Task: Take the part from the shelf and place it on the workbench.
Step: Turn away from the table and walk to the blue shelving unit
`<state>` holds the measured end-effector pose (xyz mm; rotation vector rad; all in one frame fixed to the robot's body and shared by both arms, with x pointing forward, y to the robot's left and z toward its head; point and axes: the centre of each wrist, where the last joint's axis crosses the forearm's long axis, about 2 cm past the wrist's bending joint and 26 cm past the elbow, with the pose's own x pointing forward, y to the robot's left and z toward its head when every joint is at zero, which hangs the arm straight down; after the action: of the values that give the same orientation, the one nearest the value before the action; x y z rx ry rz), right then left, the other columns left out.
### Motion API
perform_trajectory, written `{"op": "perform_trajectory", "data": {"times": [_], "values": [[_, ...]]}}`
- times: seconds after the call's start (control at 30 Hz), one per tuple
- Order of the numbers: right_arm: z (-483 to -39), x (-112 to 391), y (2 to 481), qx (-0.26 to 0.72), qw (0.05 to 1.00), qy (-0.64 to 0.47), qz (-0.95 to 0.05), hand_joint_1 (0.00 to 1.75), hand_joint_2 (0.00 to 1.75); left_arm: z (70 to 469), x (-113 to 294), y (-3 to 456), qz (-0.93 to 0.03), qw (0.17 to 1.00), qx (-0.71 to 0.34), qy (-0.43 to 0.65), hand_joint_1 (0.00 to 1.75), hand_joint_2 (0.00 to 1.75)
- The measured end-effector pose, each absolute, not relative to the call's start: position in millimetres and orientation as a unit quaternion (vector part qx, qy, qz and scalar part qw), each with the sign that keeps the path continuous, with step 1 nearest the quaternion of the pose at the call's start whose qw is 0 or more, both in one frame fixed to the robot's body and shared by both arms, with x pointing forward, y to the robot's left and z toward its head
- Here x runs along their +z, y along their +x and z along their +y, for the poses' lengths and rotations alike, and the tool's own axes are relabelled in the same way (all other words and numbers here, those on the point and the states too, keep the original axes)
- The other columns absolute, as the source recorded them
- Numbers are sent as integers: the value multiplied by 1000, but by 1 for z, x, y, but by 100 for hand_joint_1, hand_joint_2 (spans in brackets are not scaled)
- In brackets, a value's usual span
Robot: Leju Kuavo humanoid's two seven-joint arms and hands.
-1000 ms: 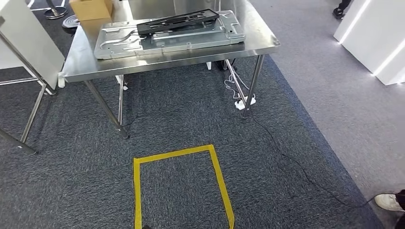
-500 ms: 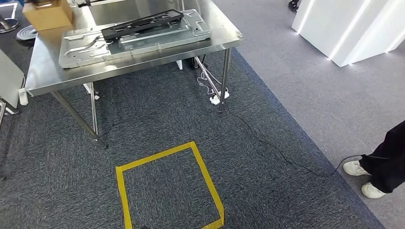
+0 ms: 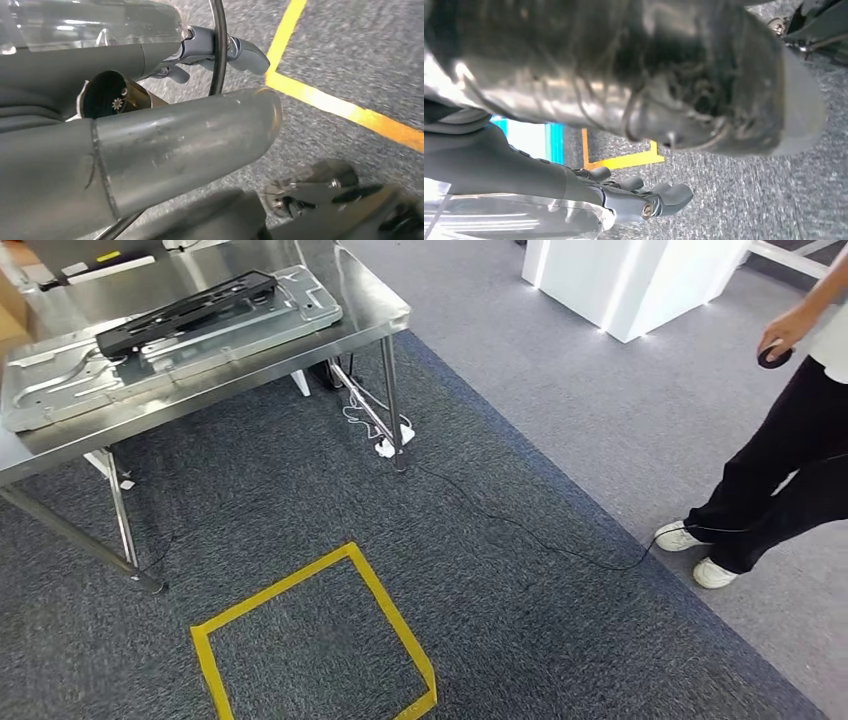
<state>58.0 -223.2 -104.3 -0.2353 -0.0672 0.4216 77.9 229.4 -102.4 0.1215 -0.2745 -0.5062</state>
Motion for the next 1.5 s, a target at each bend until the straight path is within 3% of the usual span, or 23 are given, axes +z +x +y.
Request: {"op": "perform_trajectory", "data": {"times": [0.53,0.97,1.5], "values": [[-235,-106,58,221,964,-140,-50,0,0,229,-103,74,-161,966,-191,66,0,0],[-251,-107,55,214,962,-162,-39,0,0,231,-106,52,-108,979,-162,66,0,0],[-251,-108,52,216,967,-133,-23,0,0,236,-106,54,-152,978,-117,84,0,0]]}}
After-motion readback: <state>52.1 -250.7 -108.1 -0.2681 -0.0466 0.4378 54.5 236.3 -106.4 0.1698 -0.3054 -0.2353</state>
